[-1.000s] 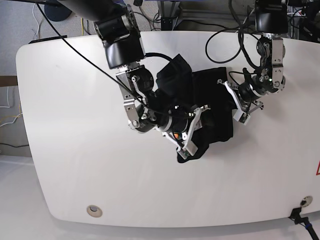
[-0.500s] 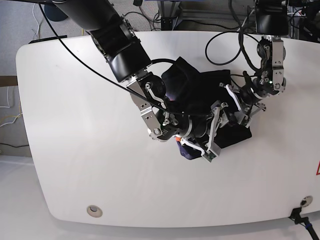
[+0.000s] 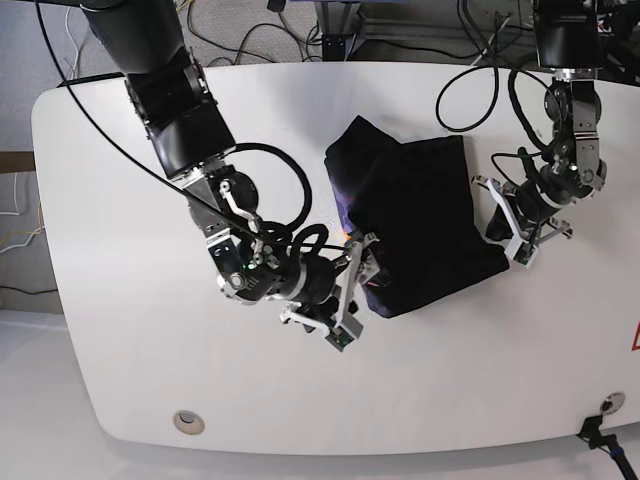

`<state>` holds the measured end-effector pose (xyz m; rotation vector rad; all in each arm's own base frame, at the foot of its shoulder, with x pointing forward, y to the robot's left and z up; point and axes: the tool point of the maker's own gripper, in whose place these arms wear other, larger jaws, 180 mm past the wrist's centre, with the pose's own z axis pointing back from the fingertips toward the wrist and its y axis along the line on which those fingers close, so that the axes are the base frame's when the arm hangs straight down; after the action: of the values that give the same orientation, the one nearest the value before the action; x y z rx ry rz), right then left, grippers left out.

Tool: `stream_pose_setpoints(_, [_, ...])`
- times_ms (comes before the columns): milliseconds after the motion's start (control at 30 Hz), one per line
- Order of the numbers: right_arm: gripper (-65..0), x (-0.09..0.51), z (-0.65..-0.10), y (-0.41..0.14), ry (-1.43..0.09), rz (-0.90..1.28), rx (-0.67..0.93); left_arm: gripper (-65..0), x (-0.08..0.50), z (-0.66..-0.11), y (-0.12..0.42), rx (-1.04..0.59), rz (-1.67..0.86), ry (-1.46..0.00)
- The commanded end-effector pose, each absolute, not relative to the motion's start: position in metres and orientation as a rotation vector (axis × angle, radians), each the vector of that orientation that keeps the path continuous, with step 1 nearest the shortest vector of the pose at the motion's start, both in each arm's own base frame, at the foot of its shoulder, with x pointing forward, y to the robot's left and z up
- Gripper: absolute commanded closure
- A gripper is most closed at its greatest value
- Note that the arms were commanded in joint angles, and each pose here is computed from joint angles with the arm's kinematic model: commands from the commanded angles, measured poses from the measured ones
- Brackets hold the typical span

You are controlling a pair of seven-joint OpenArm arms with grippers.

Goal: Fold the T-shirt properly
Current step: 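Lift and fold the held end with the right gripper over the bundle, then flip and flatten the folded shirt with both grippers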

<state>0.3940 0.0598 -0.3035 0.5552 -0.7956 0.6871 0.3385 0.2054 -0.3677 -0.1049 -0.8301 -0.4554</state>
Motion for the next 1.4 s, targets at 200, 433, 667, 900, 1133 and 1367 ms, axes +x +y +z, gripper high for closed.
stream_pose_setpoints(200, [-9.2, 0.402, -0.318, -0.002, -0.809, 0.652, 0.447, 0.0, 0.359, -0.32, 0.216, -0.062, -0.443, -0.973])
stream_pose_setpoints(433, [0.0, 0.363, -0.321, 0.02, -0.807, 0.619, 0.513, 0.0, 0.359, -0.32, 0.218, -0.056, -0.443, -0.973])
stream_pose_setpoints(667, [0.0, 0.341, -0.301, 0.09, -0.809, 0.603, 0.684, 0.0, 0.361, -0.313, 0.232, -0.033, -0.411, -0.991])
stream_pose_setpoints(900, [0.0, 0.331, -0.285, 0.167, -0.773, 0.666, 0.809, 0.0, 0.382, -0.256, 0.24, 0.037, -0.428, -1.129])
stream_pose_setpoints(1133, [0.0, 0.348, -0.268, 0.174, -0.83, 0.707, 0.787, 0.0, 0.386, -0.233, 0.232, 0.054, -0.461, -1.185])
stream_pose_setpoints(1367, [0.0, 0.406, -0.285, 0.13, -0.906, 0.687, 0.555, 0.0, 0.336, -0.285, 0.174, -0.08, -0.525, -1.081])
